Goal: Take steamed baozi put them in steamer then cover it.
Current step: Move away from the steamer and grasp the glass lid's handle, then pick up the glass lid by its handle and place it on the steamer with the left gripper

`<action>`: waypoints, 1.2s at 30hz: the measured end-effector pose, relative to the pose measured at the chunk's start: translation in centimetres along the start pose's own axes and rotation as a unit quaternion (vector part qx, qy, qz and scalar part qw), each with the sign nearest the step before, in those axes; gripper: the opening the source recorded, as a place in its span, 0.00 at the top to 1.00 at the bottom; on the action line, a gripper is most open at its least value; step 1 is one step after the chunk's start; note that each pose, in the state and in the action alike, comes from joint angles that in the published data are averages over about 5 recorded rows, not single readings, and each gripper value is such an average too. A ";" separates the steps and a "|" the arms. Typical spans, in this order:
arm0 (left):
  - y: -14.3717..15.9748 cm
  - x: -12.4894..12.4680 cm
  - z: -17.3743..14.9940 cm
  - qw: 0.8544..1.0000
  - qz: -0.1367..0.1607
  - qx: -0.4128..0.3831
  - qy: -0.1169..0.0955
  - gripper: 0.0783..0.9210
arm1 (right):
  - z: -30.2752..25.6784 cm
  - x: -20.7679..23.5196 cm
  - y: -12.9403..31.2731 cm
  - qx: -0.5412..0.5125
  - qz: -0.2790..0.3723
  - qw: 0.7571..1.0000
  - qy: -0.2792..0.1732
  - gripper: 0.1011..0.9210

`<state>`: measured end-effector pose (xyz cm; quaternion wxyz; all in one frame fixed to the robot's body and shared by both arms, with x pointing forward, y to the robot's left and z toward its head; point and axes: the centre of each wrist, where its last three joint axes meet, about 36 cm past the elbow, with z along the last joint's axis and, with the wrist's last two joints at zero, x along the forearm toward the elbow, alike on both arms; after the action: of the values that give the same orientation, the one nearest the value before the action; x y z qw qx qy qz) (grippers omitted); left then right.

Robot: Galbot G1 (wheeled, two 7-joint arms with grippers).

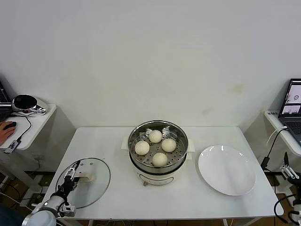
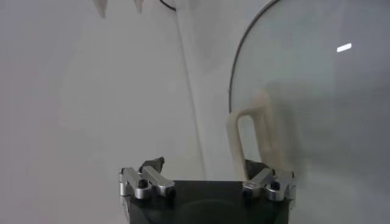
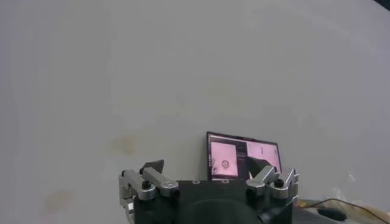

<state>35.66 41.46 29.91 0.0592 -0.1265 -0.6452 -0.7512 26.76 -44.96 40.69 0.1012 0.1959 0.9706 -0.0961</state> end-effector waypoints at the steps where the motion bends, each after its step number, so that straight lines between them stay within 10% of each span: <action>1: -0.1 -0.1 0.0 1.000 0.001 0.003 0.000 0.24 | 0.0 0.0 0.0 0.000 0.000 1.000 0.000 0.12; 21: -1.5 -0.4 0.6 0.998 -0.022 0.058 0.007 0.91 | -0.3 0.2 -0.1 0.006 -0.007 1.000 -0.005 0.12; 36: 5.9 2.8 -0.7 0.987 -0.113 0.081 0.078 0.92 | -0.8 0.2 0.9 0.009 -0.026 1.000 -0.013 0.12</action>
<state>34.36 40.04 36.24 0.0341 0.0119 -0.7075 -0.7058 26.86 -43.88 41.27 0.1093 0.1701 0.9731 -0.1105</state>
